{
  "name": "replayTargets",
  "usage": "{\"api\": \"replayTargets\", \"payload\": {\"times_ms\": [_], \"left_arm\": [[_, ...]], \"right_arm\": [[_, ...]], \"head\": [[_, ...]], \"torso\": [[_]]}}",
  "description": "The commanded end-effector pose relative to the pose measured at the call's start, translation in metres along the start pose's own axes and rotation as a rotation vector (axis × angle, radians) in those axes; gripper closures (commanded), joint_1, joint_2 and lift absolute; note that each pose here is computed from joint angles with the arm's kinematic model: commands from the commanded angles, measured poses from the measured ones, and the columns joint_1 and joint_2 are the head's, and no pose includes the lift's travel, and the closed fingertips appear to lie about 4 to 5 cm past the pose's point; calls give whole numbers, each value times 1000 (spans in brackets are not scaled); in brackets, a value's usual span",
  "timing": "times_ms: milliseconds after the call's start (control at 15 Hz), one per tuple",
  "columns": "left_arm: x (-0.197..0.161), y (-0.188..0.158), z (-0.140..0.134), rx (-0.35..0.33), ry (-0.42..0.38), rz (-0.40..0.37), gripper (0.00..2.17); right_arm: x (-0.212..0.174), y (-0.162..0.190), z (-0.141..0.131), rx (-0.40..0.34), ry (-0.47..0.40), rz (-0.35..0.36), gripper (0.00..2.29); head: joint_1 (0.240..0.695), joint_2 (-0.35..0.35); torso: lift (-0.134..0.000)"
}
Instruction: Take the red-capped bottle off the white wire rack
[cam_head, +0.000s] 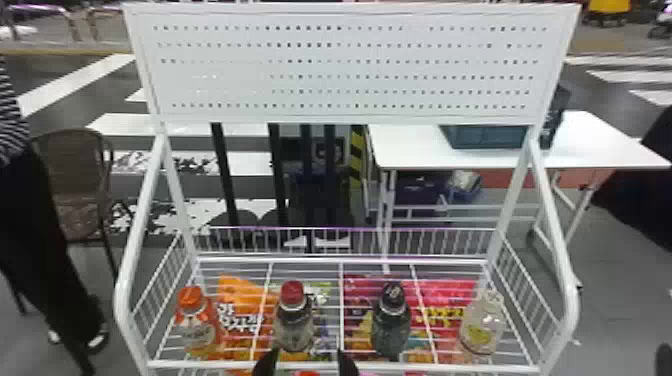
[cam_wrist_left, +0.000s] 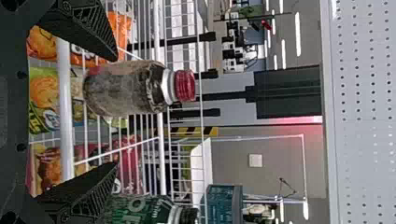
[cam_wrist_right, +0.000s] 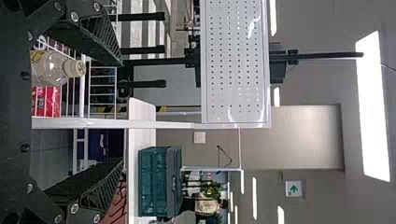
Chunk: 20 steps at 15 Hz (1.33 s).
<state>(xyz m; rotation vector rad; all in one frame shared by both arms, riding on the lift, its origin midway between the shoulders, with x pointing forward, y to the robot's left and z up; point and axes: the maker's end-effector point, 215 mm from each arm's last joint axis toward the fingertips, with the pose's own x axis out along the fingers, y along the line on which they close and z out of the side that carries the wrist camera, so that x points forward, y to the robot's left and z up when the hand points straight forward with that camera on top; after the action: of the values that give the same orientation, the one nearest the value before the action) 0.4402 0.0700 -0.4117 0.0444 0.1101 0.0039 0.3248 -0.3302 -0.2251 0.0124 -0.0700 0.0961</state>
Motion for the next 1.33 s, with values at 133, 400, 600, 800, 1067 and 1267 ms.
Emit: {"api": "replayTargets", "payload": {"times_ms": [133, 400, 600, 800, 1067, 1267], "left_arm": [[30, 0, 17, -77, -35, 17, 90], [51, 11, 7, -62, -23, 55, 90], [64, 21, -6, -53, -7, 75, 90], [81, 30, -7, -70, -11, 87, 90], [99, 34, -12, -77, 2, 95, 107], [98, 35, -8, -84, -3, 102, 539]], "right_arm": [[0, 0, -1, -2, 3, 0, 174], [-1, -4, -4, -7, 5, -5, 174], [-1, -6, -4, -11, 5, -10, 174], [0, -7, -4, -12, 4, -9, 174], [-1, -10, -4, -20, 7, -14, 174], [-2, -13, -5, -20, 10, -18, 174]], "head": [[499, 0], [499, 0], [499, 0], [499, 0], [499, 0], [499, 0]], "torso": [[0], [0], [0], [0], [0], [0]]}}
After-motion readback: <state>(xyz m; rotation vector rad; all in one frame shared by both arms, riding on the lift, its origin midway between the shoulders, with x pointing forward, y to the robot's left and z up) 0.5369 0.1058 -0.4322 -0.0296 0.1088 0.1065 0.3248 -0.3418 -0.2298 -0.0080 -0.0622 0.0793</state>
